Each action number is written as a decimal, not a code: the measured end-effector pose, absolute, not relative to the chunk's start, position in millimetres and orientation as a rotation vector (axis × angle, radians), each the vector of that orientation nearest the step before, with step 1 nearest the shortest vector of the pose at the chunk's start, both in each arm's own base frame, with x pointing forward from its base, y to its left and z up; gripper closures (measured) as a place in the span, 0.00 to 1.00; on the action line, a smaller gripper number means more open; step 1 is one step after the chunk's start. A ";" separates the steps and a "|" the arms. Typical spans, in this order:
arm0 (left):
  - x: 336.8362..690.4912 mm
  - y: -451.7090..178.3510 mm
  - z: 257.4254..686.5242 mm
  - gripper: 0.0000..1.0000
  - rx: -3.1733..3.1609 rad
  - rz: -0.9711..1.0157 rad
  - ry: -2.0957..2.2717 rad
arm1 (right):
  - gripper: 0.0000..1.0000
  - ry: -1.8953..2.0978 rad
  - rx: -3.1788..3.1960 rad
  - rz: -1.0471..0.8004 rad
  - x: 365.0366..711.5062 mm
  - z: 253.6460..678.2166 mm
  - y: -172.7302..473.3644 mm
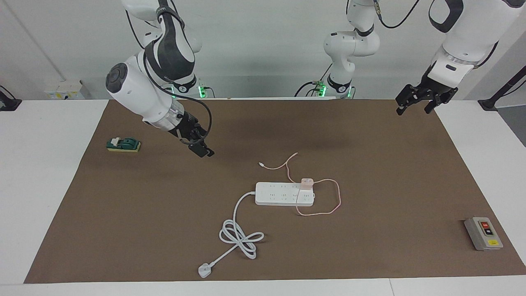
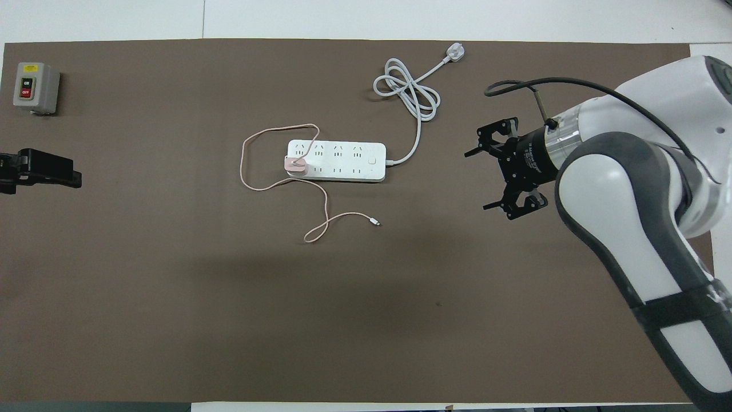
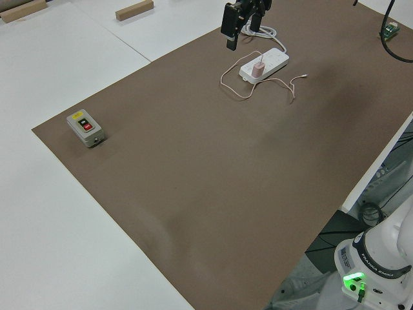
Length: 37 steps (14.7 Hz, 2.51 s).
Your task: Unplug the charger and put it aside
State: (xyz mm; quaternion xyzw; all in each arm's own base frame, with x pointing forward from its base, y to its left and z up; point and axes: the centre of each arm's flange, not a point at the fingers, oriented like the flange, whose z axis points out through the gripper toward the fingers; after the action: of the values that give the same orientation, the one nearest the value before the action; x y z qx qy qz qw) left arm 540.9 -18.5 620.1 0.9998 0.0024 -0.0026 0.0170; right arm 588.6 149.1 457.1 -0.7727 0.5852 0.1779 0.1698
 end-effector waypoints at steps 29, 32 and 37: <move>592.7 -220.0 475.1 0.00 2.356 -0.018 2.030 | 0.00 1.744 -1.595 0.875 650.8 268.6 243.1; 596.2 -238.3 453.2 0.00 2.296 -0.008 2.080 | 0.00 1.729 -1.614 0.875 652.1 256.5 244.9; 593.0 -275.1 411.4 0.00 2.311 -0.024 2.100 | 0.00 1.699 -1.655 0.868 646.5 249.0 261.9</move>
State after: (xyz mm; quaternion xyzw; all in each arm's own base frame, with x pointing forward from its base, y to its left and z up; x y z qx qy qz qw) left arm 593.0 -275.1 411.4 0.7401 0.6724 -0.0078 0.0095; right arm 646.5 261.9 249.0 -0.6244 0.6410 0.3277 0.3032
